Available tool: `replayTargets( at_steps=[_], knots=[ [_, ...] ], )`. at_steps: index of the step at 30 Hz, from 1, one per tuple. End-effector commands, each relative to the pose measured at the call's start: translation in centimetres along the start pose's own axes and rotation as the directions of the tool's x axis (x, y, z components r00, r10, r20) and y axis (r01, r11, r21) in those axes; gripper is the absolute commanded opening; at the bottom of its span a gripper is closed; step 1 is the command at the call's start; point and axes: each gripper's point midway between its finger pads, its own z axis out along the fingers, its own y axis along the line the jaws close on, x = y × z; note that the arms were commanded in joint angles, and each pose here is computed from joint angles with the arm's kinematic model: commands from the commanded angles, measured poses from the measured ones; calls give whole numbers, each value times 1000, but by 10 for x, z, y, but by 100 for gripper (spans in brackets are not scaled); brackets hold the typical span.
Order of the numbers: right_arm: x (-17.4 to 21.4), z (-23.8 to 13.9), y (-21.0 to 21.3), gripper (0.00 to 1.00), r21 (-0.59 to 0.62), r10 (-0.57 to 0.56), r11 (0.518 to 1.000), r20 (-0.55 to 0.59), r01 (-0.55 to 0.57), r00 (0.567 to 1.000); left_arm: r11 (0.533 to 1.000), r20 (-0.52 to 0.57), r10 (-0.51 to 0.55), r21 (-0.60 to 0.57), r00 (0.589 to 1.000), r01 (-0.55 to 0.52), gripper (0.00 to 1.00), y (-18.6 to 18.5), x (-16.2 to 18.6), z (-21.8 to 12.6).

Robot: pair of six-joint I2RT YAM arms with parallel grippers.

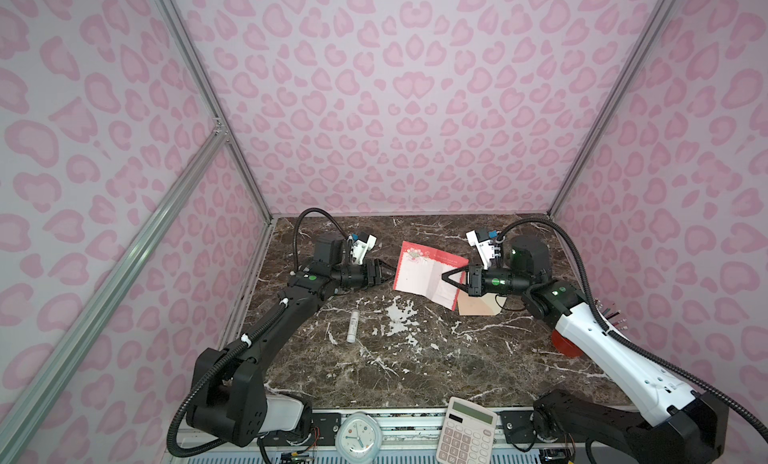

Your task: Place the letter into the envelope and seal it

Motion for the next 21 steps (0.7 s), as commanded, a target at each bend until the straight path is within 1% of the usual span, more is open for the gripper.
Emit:
replayTargets(
  at_steps=[1, 4, 11, 21],
  knots=[
    [-1, 2, -3, 0, 9, -4, 1000, 8, 4, 1000, 997, -2, 40, 70, 999, -39, 58, -17, -1, -1],
    [-1, 4, -7, 0, 23, 0, 1000, 5, -1, 1000, 995, -14, 50, 92, 999, -49, 59, -23, 2, -1],
    [1, 9, -14, 0, 51, 12, 999, 3, -13, 1000, 989, -34, 73, 133, 997, -67, 66, -36, 9, -3],
    [2, 19, -17, 0, 48, 24, 999, 0, -24, 1000, 982, -48, 87, 174, 995, -77, 68, -48, 14, 1]
  ],
)
